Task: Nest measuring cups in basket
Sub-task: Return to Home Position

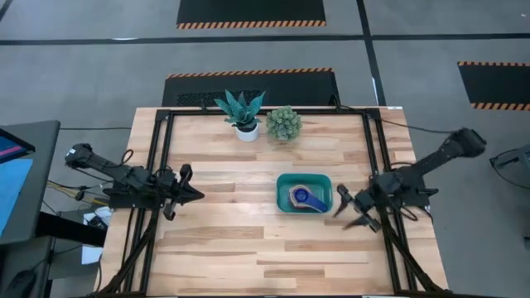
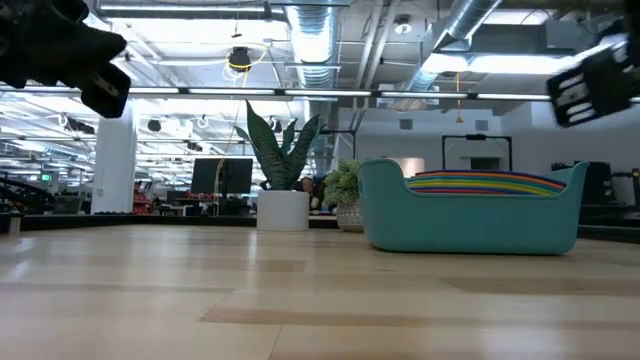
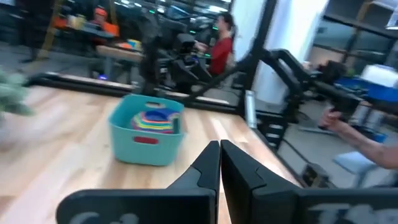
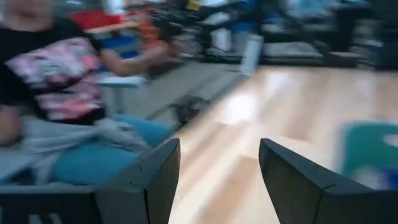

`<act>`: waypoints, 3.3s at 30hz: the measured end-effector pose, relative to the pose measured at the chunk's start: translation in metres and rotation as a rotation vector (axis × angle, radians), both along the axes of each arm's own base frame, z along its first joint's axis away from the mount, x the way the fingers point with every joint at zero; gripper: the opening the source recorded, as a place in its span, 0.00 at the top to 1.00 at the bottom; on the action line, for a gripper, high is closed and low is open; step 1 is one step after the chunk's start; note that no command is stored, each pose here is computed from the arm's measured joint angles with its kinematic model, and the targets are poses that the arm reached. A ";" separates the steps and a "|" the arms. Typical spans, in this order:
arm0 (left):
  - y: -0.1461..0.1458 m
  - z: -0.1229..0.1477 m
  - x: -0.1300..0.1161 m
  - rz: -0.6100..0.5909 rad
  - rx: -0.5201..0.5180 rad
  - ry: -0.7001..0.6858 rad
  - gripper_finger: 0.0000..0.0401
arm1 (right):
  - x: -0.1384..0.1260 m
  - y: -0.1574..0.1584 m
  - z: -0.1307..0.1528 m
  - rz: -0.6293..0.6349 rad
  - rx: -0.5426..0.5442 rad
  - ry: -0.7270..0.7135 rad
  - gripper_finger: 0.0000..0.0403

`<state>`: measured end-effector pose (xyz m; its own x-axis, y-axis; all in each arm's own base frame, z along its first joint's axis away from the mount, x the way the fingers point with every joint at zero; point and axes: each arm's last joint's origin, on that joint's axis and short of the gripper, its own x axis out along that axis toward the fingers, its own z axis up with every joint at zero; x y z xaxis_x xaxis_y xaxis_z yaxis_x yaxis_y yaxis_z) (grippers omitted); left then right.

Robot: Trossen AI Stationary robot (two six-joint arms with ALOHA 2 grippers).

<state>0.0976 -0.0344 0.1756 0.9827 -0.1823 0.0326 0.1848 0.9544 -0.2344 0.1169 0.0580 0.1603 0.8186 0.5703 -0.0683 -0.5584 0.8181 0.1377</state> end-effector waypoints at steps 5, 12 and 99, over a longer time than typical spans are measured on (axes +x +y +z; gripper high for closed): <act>0.004 -0.002 -0.003 0.078 0.005 0.012 1.00 | -0.009 -0.022 0.004 -0.147 0.021 -0.020 0.41; 0.006 -0.001 -0.007 0.092 0.041 -0.007 1.00 | -0.024 -0.034 0.013 -0.211 0.010 -0.129 0.41; 0.005 -0.001 -0.008 0.073 -0.001 0.027 1.00 | -0.023 -0.037 0.011 -0.270 0.062 -0.067 0.41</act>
